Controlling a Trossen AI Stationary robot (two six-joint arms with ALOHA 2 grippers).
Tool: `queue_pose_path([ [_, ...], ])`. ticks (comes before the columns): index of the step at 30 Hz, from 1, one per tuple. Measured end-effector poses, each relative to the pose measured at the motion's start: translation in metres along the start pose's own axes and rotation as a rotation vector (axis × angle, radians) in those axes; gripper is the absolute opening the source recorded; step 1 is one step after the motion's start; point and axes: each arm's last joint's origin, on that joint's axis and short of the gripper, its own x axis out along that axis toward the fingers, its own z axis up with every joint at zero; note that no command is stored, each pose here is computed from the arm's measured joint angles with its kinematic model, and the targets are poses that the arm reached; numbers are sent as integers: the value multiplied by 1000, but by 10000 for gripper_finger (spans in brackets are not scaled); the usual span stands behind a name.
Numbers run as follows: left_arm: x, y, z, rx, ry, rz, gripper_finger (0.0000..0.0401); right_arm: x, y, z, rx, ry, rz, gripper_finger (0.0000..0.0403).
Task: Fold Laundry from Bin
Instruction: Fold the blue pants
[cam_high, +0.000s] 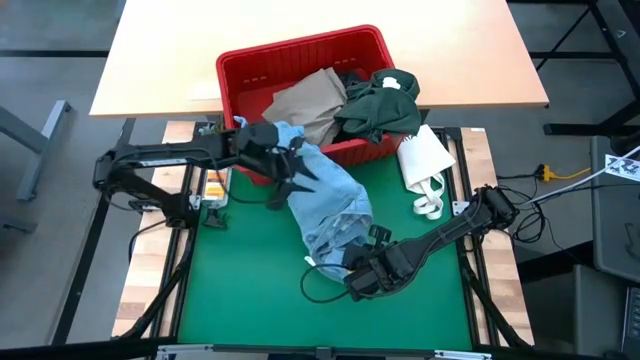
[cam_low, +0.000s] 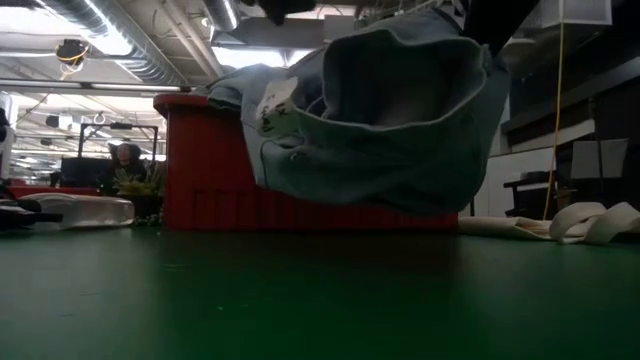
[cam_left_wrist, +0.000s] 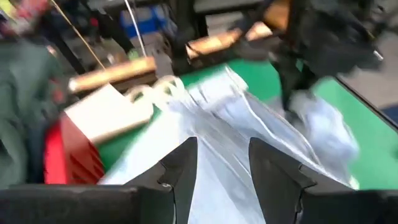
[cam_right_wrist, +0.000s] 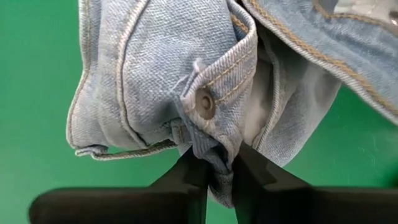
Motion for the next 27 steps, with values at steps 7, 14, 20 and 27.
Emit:
queue_pose_path([
  [7, -3, -21, -6, -10, 110, -95, 140, 0, 0, 0, -2, 9, 4, 85],
  [14, 7, -36, -4, 17, 124, -155, 140, 0, 1, -1, -2, 26, 25, 141],
  [20, 8, -49, -6, 26, 170, -204, 140, 1, -1, 0, -115, 124, 130, 156],
  [27, 9, -62, -8, 38, 218, -251, 140, 7, -15, 12, -279, 123, 129, 145],
])
